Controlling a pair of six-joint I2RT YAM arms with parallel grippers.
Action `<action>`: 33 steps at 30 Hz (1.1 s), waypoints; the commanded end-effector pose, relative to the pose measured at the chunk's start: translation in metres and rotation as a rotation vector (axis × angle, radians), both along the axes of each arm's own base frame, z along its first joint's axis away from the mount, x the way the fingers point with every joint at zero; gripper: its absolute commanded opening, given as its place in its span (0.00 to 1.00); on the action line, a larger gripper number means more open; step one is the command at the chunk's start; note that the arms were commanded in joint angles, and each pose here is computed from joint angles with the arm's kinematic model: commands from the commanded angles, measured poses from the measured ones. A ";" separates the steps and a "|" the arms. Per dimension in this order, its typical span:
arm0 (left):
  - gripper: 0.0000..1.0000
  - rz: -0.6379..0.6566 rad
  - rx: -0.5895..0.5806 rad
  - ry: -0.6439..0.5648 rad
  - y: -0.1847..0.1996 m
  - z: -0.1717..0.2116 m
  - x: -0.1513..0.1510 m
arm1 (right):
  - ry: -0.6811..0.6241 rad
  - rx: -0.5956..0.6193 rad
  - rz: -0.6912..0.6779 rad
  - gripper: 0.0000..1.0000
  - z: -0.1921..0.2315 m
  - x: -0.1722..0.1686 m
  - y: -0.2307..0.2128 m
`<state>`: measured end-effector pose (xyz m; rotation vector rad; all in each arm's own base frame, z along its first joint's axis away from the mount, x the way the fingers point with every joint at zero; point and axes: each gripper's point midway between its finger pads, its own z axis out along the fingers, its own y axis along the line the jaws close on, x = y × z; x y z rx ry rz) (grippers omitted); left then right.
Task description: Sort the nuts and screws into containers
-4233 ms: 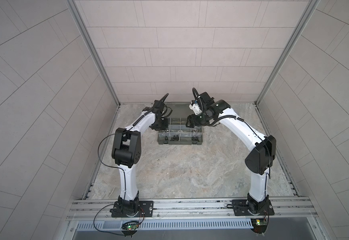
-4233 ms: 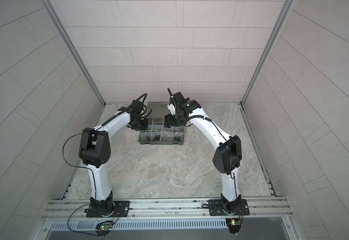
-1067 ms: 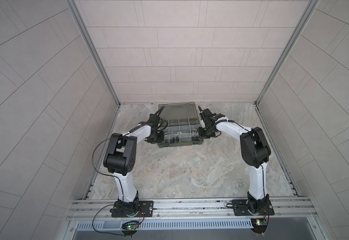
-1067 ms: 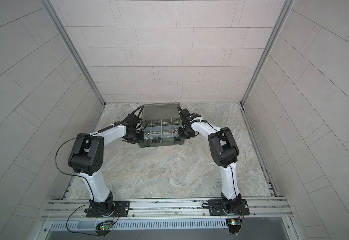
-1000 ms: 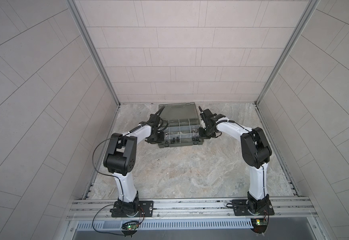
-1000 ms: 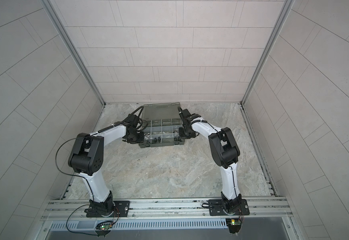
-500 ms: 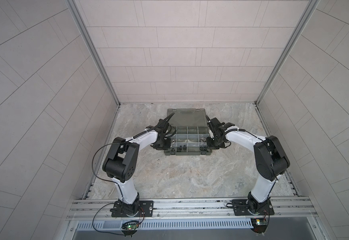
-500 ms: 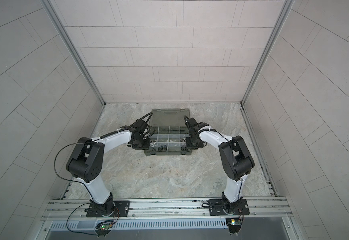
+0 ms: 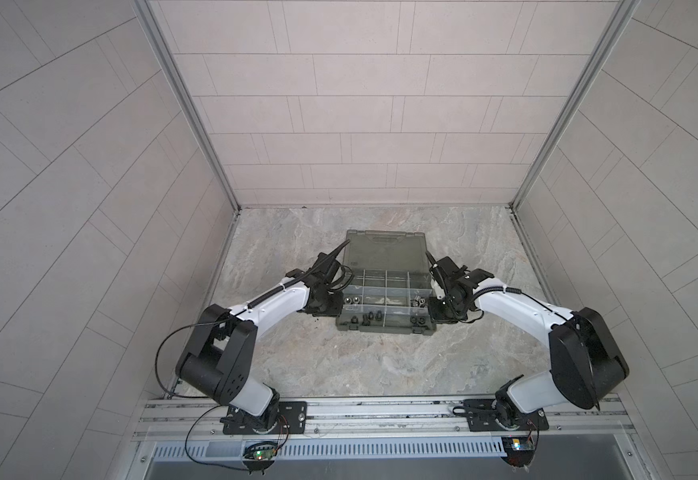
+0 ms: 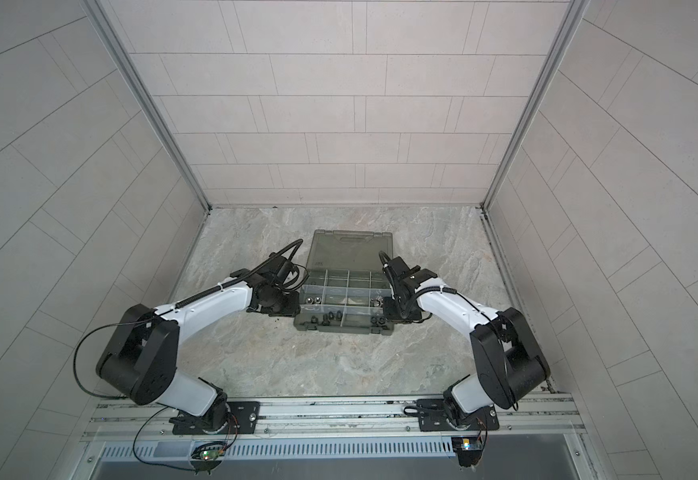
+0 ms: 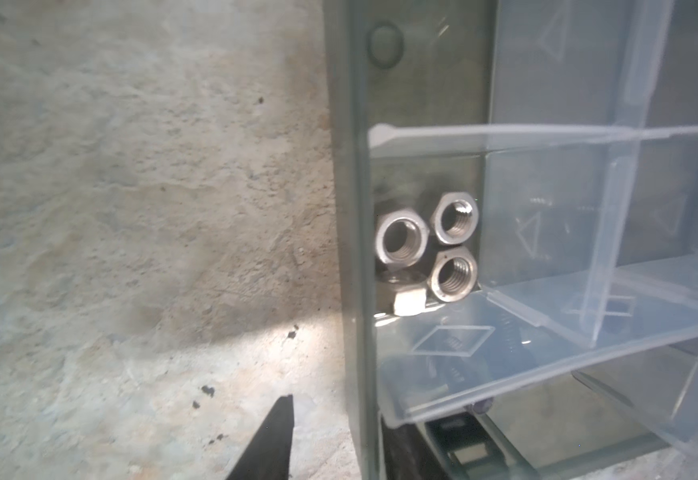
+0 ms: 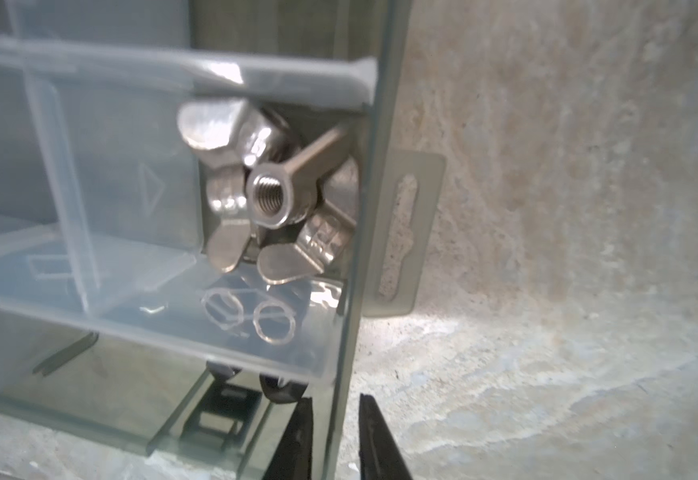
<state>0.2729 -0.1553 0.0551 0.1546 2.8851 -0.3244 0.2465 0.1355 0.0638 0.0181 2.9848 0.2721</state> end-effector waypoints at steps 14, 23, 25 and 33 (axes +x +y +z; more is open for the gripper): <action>0.97 0.286 0.290 -0.680 0.107 0.172 0.043 | -0.374 -0.128 -0.066 0.99 0.113 0.032 -0.062; 0.97 0.287 0.370 -0.752 0.146 0.143 0.075 | -0.438 -0.220 -0.228 0.99 0.120 0.064 -0.122; 0.97 0.342 0.354 -0.755 0.161 0.129 0.077 | -0.479 -0.225 -0.278 0.99 0.124 0.076 -0.137; 0.97 0.414 0.420 -0.814 0.194 0.085 0.082 | -0.573 -0.438 -0.333 0.99 0.115 0.106 -0.178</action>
